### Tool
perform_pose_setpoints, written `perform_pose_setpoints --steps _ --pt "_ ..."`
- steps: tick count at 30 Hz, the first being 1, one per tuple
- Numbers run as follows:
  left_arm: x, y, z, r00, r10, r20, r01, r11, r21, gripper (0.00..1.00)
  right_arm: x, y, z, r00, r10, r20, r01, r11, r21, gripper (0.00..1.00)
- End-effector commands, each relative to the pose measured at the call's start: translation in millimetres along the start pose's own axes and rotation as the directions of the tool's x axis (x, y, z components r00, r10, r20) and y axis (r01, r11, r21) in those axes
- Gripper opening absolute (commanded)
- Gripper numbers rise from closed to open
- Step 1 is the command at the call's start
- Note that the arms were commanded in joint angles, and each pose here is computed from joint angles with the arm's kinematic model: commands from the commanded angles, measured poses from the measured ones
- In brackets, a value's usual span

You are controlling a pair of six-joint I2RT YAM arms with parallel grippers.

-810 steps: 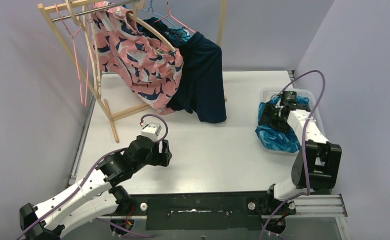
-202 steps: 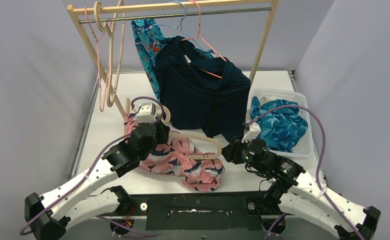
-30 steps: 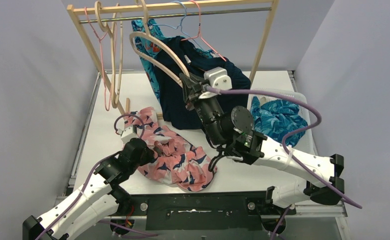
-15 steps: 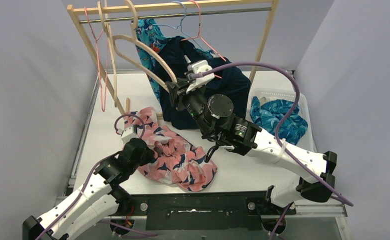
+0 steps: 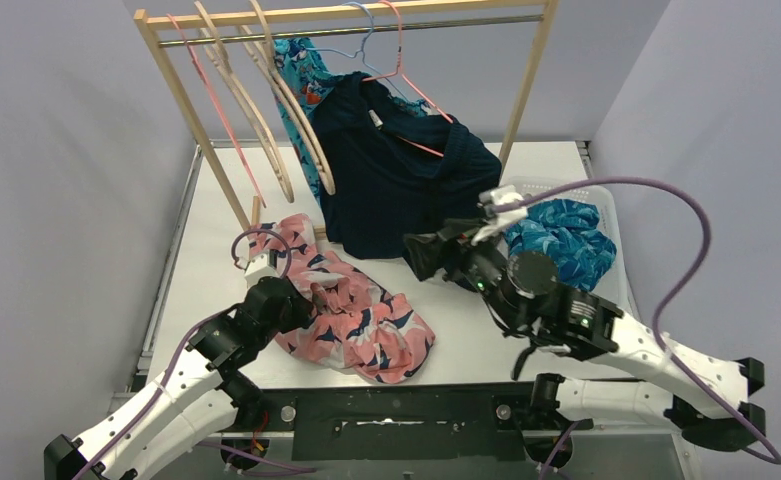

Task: Remove the shorts from the hanger
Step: Place the hanger on the clothes rod, then pick up the shorts at the center of the board.

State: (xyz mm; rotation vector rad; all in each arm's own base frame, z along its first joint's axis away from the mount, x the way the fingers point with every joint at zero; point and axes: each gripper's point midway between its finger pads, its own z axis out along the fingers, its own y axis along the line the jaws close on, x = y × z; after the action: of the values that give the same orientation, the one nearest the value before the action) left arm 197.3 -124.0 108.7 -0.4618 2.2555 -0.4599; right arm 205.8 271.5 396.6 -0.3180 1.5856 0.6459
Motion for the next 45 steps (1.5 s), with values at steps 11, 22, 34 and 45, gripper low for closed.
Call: perform_pose_setpoints --steps 11,22,34,45 --pt "-8.5 -16.8 1.2 1.000 -0.012 0.026 0.010 0.997 0.070 0.33 111.5 -135.4 -93.4 0.965 0.258 -0.057 -0.197 0.847 0.493 0.79" --pt "-3.0 -19.8 3.3 1.000 -0.005 -0.011 0.006 0.998 0.068 0.49 214.1 -94.1 -35.8 0.843 0.214 -0.494 -0.085 0.959 0.271 0.79" --pt "-23.7 -3.5 -9.4 0.993 -0.080 0.086 0.081 0.997 -0.005 0.69 239.1 35.2 -4.7 0.895 -0.325 -0.306 0.225 0.921 -0.319 0.97" --pt "-42.7 28.3 -23.3 0.960 -0.177 0.219 0.208 0.970 -0.125 0.72 264.1 63.0 61.6 0.822 -0.529 -0.211 0.363 0.772 -0.522 0.98"
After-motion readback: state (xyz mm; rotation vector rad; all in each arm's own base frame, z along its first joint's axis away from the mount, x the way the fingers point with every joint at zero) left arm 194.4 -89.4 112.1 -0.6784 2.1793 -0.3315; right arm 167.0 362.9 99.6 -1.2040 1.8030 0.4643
